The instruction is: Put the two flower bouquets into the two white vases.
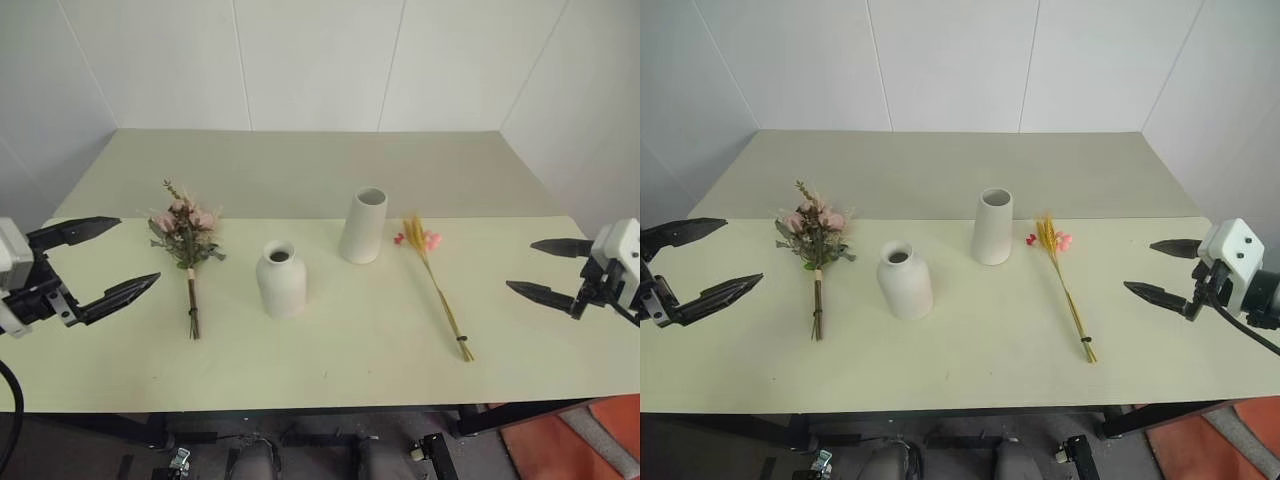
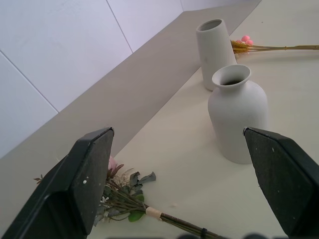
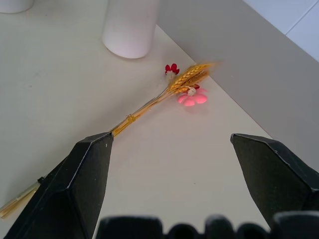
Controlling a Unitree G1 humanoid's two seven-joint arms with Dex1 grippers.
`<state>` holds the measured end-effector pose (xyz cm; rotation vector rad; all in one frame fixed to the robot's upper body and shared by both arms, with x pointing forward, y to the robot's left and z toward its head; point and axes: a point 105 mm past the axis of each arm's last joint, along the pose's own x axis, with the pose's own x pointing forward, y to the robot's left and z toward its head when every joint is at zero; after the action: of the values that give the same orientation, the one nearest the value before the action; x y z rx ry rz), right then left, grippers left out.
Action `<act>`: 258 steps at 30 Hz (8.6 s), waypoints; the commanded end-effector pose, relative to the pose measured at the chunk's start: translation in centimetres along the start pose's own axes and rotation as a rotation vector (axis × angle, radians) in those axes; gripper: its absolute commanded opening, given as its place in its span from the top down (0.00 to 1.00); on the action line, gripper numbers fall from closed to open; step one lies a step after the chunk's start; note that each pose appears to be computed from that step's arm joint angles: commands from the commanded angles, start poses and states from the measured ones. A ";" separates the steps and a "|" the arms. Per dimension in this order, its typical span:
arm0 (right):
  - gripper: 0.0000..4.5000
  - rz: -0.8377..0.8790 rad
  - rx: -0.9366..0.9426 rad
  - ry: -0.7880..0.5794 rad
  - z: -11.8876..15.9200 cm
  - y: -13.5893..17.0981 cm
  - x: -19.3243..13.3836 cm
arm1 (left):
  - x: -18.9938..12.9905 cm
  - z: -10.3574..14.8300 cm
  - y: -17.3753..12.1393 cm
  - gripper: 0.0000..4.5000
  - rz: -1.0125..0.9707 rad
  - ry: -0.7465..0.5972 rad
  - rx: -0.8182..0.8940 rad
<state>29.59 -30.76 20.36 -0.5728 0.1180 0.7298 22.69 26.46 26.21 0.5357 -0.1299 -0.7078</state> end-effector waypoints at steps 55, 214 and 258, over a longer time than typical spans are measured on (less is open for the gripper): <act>0.60 -0.028 0.487 0.608 -2.2 2.4 15.2 | 1.5 0.0 -3.3 0.00 -0.037 -0.055 -0.046; 0.00 -0.027 -0.015 -0.185 5.9 1.1 -0.6 | 13.6 7.6 3.8 0.98 -0.129 -0.830 -0.693; 0.00 -0.092 -0.031 -0.129 4.7 1.3 0.0 | 16.1 2.5 -2.7 0.46 -0.438 -0.590 -0.562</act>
<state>28.39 -27.84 22.14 -0.5141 0.0283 0.6839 33.58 13.36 24.76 -0.2707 -0.3040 -1.2305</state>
